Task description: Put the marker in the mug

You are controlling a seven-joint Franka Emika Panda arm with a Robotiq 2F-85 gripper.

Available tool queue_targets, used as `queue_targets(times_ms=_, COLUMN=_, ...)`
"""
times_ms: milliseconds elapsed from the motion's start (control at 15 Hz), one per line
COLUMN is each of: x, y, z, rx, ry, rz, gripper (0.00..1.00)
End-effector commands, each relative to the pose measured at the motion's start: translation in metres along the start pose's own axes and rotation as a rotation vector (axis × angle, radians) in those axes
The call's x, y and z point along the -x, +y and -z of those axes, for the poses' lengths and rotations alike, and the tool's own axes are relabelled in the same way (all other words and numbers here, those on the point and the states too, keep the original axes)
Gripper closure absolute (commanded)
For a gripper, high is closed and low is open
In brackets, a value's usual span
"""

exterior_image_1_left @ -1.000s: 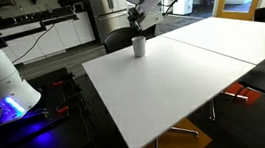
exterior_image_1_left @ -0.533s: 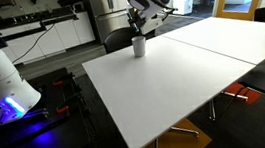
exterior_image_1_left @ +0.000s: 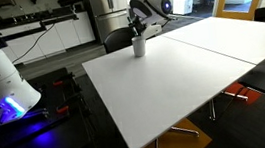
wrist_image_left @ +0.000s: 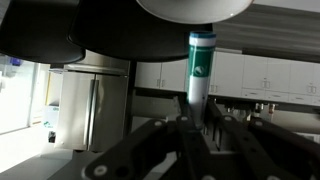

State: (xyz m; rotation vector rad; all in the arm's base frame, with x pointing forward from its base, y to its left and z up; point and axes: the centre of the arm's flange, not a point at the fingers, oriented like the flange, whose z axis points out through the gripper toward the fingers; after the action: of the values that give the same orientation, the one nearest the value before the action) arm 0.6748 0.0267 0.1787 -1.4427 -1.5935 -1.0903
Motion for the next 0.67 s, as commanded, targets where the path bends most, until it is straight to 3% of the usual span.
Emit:
queue_targets(times_ms=0, x=0.007, y=0.013, z=-0.005, rx=0.015, ry=0.018, rz=-0.02, gripper=0.95)
queue_targets(times_ms=600, x=0.029, y=0.016, z=-0.01, rx=0.077, ry=-0.001, rz=-0.07, gripper=0.95)
